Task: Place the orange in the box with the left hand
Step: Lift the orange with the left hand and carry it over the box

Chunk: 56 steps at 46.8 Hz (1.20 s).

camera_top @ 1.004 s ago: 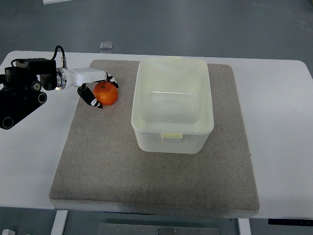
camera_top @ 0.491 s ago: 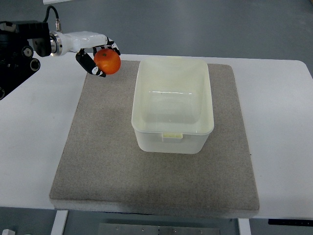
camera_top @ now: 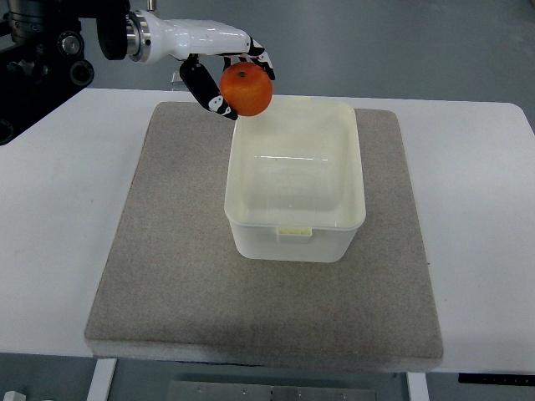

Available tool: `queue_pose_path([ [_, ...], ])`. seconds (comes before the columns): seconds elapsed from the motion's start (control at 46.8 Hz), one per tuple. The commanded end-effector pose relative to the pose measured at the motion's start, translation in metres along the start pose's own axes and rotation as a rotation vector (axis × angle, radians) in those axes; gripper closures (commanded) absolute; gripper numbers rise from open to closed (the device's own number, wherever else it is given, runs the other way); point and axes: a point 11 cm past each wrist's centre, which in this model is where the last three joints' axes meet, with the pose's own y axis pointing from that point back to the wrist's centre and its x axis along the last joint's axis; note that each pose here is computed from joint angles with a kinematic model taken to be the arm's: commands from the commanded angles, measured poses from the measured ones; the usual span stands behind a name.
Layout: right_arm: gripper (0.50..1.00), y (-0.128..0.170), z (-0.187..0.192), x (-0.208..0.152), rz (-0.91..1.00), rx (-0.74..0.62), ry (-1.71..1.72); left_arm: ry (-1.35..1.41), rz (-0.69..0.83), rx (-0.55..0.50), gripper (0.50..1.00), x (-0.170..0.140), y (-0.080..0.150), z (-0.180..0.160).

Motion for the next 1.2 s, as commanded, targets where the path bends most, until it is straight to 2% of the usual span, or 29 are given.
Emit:
queue_pose_path([
  [0.0,0.568,0.0,0.0,0.0,0.0,0.0,0.0,-0.013,-0.026,-0.038,1.0,-0.009,-0.015,0.016],
  [0.235,0.568,0.0,0.0,0.0,0.0,0.0,0.0,-0.118,-0.144,-0.07,1.0,-0.049,-0.049,0.043],
  [0.47,0.568,0.0,0.0,0.0,0.0,0.0,0.0,-0.121,-0.165,-0.081,0.999,-0.067,-0.061,0.05],
  [0.555,0.568,0.0,-0.001,0.0,0.0,0.001,0.0,-0.114,-0.166,-0.084,0.755,-0.07,-0.064,0.052],
  [0.705,0.568,0.0,0.0,0.0,0.0,0.0,0.0,-0.086,-0.169,-0.079,0.523,-0.074,-0.065,0.049],
  [1.004,0.568,0.0,0.0,0.0,0.0,0.0,0.0,-0.042,-0.155,-0.084,0.506,-0.074,-0.063,0.046],
  [1.174,0.57,0.0,0.0,0.0,0.0,0.0,0.0,0.218,-0.027,-0.138,0.506,-0.041,-0.052,0.038],
])
